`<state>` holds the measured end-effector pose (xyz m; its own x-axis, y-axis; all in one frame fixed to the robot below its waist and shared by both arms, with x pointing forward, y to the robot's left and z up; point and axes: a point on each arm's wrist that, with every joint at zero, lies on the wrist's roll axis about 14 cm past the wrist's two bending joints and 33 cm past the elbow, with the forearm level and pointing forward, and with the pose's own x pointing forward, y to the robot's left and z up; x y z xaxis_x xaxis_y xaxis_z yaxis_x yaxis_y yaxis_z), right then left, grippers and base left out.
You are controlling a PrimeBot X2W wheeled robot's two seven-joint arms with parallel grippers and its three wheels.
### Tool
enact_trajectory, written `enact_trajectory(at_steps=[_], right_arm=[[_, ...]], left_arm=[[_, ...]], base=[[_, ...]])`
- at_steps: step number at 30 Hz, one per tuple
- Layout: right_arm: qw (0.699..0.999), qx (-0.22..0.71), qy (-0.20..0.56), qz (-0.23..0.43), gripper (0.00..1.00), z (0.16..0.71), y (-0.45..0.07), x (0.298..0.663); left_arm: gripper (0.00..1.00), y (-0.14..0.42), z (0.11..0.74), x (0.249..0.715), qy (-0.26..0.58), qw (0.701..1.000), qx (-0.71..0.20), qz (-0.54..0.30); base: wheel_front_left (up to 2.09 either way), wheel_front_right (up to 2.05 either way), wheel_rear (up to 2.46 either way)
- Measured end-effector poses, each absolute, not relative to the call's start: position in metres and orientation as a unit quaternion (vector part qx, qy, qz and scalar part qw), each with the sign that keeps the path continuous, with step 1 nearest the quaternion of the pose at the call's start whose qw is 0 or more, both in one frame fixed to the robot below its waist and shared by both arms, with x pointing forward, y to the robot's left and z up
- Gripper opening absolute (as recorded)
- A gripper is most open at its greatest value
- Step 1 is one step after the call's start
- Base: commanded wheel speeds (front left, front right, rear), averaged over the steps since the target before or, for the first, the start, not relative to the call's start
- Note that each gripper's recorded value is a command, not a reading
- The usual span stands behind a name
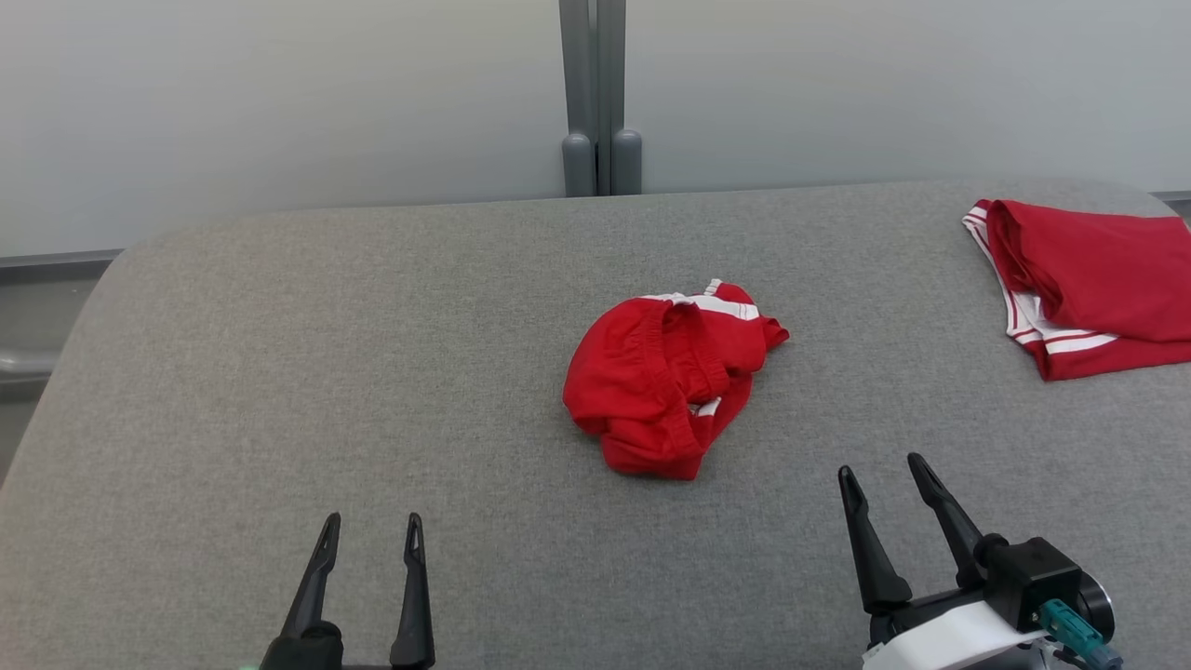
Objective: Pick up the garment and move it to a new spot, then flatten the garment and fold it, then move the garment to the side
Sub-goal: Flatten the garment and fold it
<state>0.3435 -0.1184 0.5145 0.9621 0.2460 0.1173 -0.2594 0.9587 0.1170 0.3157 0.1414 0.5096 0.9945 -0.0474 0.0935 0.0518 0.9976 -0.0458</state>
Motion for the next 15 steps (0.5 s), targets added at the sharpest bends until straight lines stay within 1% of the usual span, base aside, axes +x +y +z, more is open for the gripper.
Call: enact_trajectory(at_steps=[15], right_arm=[[0.988, 0.069, -0.047, 0.127, 1.0, 0.5124, -0.1181, 0.3441]], left_arm=[[1.0, 0.1401, 0.5083, 0.3167, -0.044, 0.998, -0.024, -0.027]], base=[[0.0, 0.0, 0.0]])
